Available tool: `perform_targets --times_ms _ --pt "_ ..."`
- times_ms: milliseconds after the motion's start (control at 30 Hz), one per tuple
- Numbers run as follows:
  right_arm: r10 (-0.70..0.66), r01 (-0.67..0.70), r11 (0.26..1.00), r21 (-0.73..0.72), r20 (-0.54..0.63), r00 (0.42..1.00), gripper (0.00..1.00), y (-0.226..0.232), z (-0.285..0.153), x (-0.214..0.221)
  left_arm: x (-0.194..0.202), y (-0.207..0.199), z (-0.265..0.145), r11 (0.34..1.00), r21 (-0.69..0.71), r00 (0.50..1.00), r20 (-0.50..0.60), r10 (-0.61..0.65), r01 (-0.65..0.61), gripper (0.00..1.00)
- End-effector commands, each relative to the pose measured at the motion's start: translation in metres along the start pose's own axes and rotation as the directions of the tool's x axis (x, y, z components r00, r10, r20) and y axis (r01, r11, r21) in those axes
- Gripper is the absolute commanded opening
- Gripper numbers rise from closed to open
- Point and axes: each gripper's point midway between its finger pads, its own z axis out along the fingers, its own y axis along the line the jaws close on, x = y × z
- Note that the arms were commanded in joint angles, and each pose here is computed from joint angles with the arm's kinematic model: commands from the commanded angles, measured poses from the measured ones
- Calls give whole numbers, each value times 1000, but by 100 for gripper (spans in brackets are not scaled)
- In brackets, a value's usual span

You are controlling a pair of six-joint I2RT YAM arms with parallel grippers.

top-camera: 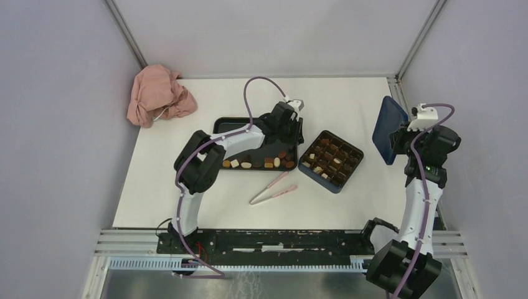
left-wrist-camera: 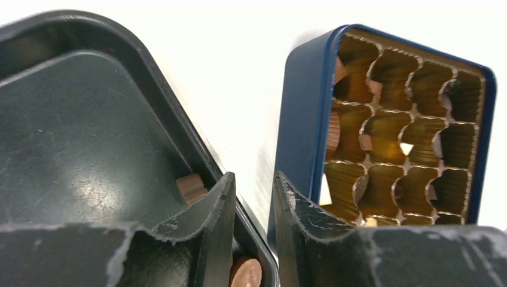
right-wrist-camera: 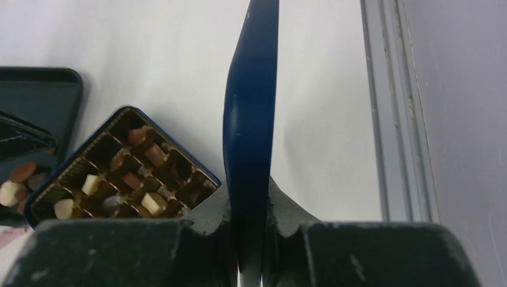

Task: Pack the chocolate
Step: Adjust the box lid, then adjust the packing box at the center of the board.

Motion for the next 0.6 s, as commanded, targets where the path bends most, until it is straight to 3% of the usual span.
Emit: perform_targets --times_ms 0,233,567 --pt "-85 88 995 40 -71 994 0 -7 -17 9 8 -14 10 999 40 998 -53 21 -18 36" --pt "-67 68 998 2 -86 994 0 2 -18 22 36 -23 27 993 118 984 -173 40 -20 36" --pt "-92 82 994 -68 -166 982 0 5 -12 45 57 -35 11 987 163 975 -220 41 -4 36"
